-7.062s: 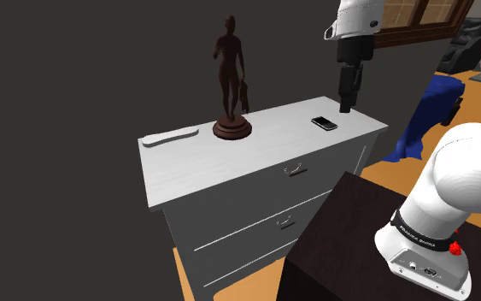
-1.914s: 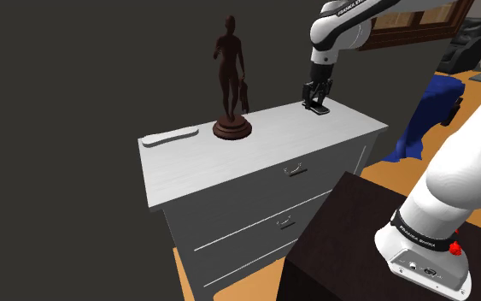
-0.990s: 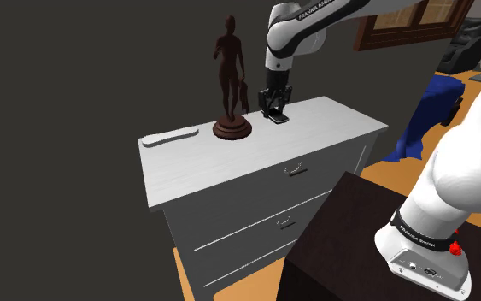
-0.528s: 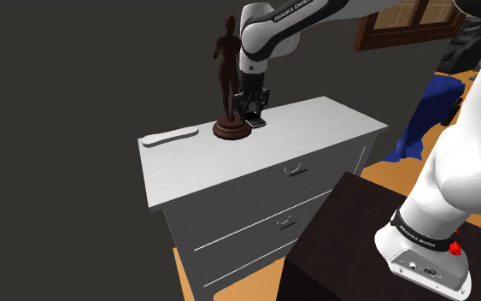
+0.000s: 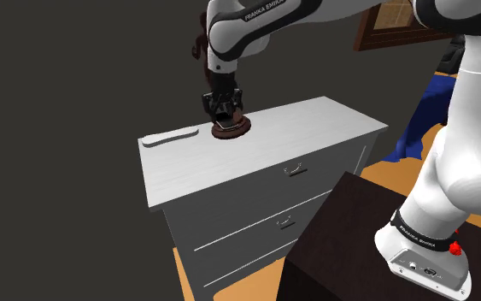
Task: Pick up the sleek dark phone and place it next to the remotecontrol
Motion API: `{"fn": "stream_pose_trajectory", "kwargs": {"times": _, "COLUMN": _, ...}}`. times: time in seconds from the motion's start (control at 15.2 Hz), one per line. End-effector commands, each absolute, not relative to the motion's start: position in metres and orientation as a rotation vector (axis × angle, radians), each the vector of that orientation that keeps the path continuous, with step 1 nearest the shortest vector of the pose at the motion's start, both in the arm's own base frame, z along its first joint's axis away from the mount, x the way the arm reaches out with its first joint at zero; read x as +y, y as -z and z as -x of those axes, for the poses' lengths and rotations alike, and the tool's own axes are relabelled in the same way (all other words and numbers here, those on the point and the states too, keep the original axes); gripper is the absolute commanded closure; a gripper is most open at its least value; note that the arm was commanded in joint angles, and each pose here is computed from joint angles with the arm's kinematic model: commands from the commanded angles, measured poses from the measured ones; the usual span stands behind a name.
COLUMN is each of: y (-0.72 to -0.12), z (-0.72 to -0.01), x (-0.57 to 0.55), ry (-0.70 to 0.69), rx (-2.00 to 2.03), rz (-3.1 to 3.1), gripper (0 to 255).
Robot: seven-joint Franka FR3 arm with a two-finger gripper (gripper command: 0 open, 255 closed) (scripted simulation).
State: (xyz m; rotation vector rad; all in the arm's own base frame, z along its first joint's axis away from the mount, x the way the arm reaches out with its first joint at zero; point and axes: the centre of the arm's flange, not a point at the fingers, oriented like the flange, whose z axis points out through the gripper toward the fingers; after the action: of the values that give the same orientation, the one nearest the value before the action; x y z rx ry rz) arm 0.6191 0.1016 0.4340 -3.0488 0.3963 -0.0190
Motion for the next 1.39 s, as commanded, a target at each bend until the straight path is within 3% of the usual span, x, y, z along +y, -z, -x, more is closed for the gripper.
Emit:
{"fn": "stream_pose_trajectory", "kwargs": {"times": 0.0, "y": -0.42, "z": -0.633, "x": 0.129, "ry": -0.03, "rx": 0.394, "rz": 3.056, "gripper": 255}}
{"fn": "stream_pose_trajectory", "kwargs": {"times": 0.86, "y": -0.42, "z": -0.715, "x": 0.28, "ry": -0.03, "rx": 0.394, "rz": 3.056, "gripper": 255}}
{"fn": "stream_pose_trajectory", "kwargs": {"times": 1.32, "y": -0.388, "z": -0.718, "x": 0.286, "ry": -0.03, "rx": 0.394, "rz": 3.056, "gripper": 255}}
